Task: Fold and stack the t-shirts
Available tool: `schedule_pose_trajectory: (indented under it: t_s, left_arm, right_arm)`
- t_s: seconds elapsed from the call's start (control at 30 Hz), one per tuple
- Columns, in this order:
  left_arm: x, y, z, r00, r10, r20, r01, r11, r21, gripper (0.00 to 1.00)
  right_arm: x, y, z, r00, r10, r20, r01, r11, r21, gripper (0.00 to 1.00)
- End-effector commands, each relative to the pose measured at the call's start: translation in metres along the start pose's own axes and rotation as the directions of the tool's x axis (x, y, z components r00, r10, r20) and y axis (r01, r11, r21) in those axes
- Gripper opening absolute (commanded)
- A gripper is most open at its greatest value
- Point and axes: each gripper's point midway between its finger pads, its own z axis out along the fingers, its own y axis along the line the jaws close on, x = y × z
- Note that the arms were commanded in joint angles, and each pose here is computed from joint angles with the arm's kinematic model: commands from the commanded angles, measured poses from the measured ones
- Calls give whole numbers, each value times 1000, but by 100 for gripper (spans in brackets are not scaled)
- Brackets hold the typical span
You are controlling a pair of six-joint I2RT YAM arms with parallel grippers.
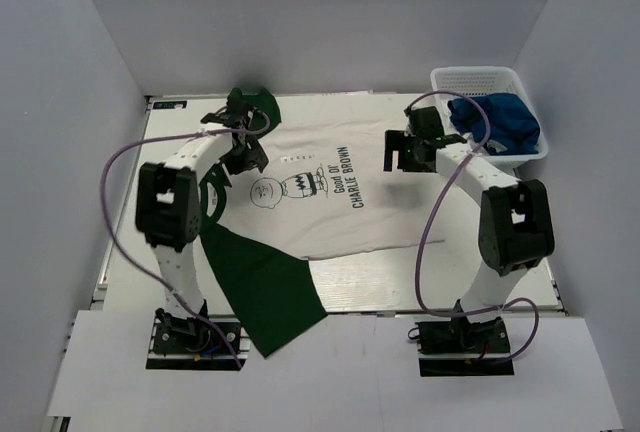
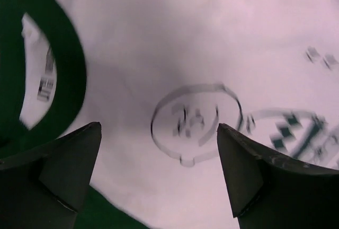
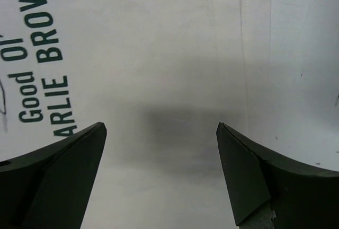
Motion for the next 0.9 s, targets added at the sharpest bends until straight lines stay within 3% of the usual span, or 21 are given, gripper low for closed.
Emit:
schedule_pose_trajectory:
  t_s: [0.0,0.07,0.27,0.53,0.73,0.87]
  left_arm:
    - [-28,11,38,1000,-10,-8,9,995,-101,100]
    - [-31,11,61,999,-15,-36,10,992,-126,100]
    - [-70,-15,91,999,-28,18,28,999,-29,100]
    - [-91,-35,135,998,57,6,-58,996,63,100]
    - [-120,-50,145,995,69,76,-79,987,137,100]
    - [-148,-64,130,988,44,147,-73,977,202,100]
  right_arm:
    - [-7,-8,8,997,-65,-36,67,996,63,90]
    - [-7,-8,18,996,-71,-54,75,994,78,90]
    - [8,-6,50,987,-62,-151,72,995,64,90]
    - [28,-6,89,967,-49,-250,65,996,58,90]
    - [-4,-1,106,979,-49,-198,61,997,56,90]
    - [-22,3,107,981,-66,-184,77,995,57,90]
